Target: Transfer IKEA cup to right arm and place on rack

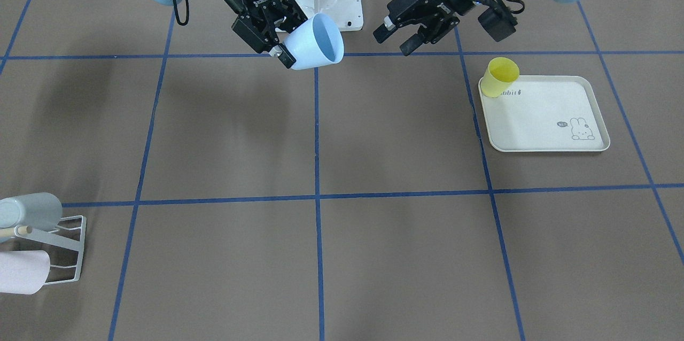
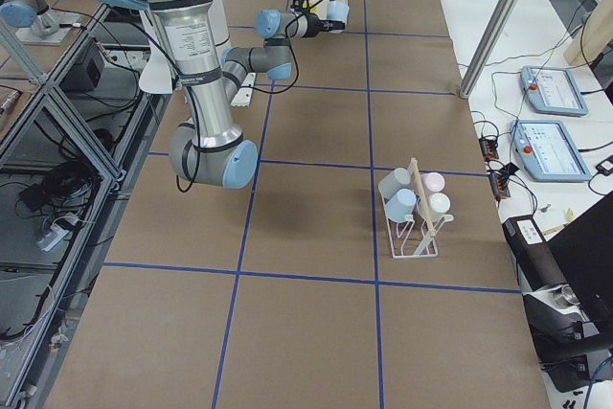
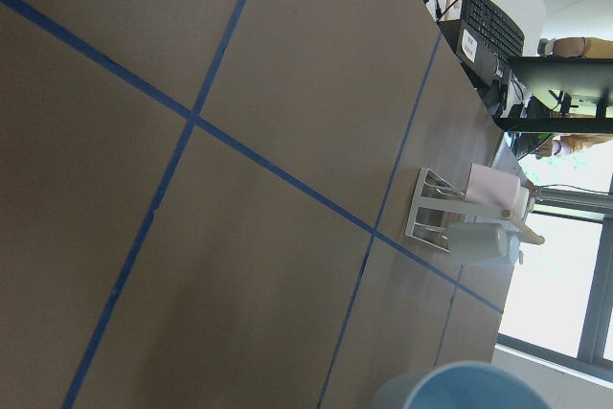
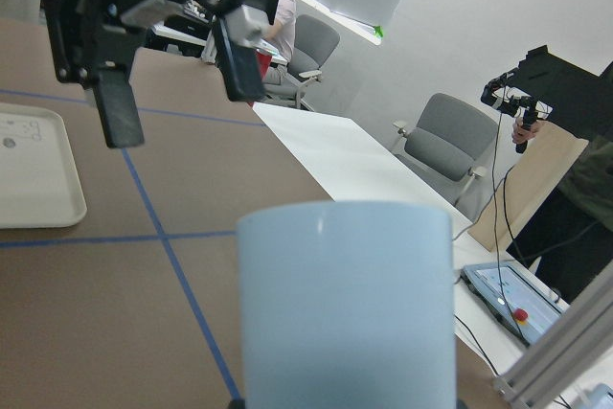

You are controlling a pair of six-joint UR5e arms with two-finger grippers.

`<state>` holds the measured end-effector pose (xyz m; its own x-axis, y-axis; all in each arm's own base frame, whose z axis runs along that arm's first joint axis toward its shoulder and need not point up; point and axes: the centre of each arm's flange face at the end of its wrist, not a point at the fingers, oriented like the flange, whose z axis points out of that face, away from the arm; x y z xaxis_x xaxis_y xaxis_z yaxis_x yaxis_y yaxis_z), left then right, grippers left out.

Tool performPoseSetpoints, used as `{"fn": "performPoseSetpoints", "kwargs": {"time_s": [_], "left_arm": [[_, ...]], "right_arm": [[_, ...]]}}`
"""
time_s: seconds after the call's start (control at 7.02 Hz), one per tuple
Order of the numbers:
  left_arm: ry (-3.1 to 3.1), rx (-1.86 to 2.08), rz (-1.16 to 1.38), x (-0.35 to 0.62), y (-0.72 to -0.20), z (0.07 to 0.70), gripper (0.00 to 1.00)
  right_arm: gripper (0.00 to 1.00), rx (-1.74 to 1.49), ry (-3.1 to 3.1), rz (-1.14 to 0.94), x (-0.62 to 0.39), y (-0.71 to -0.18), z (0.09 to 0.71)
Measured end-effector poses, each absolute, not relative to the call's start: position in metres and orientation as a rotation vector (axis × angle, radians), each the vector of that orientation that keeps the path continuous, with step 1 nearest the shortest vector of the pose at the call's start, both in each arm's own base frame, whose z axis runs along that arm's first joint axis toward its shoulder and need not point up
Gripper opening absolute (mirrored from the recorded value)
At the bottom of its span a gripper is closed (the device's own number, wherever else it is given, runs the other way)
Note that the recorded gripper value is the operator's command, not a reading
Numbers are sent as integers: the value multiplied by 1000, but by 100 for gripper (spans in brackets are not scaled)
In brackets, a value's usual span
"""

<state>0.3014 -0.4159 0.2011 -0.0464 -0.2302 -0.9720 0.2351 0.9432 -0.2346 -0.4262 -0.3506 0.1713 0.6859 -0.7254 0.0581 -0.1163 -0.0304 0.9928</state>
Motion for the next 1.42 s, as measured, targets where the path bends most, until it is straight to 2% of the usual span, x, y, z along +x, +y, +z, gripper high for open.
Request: {"fn": "performPoseSetpoints", "kwargs": {"time_s": [0.14, 0.57, 1.0, 1.42], "left_arm": [[1533, 56, -330, 295, -415, 223, 100], [1399, 219, -157, 282, -409, 288, 100], [1328, 284, -73, 272, -405, 320, 100], [1314, 312, -91, 272, -406, 323, 100]], "right_arm": [[0, 1502, -631, -570, -418, -369, 183], [0, 1368, -374, -629, -360, -432, 231], [0, 1187, -16, -937, -226, -472, 315], [0, 962, 212, -1195, -100, -467, 414]]}}
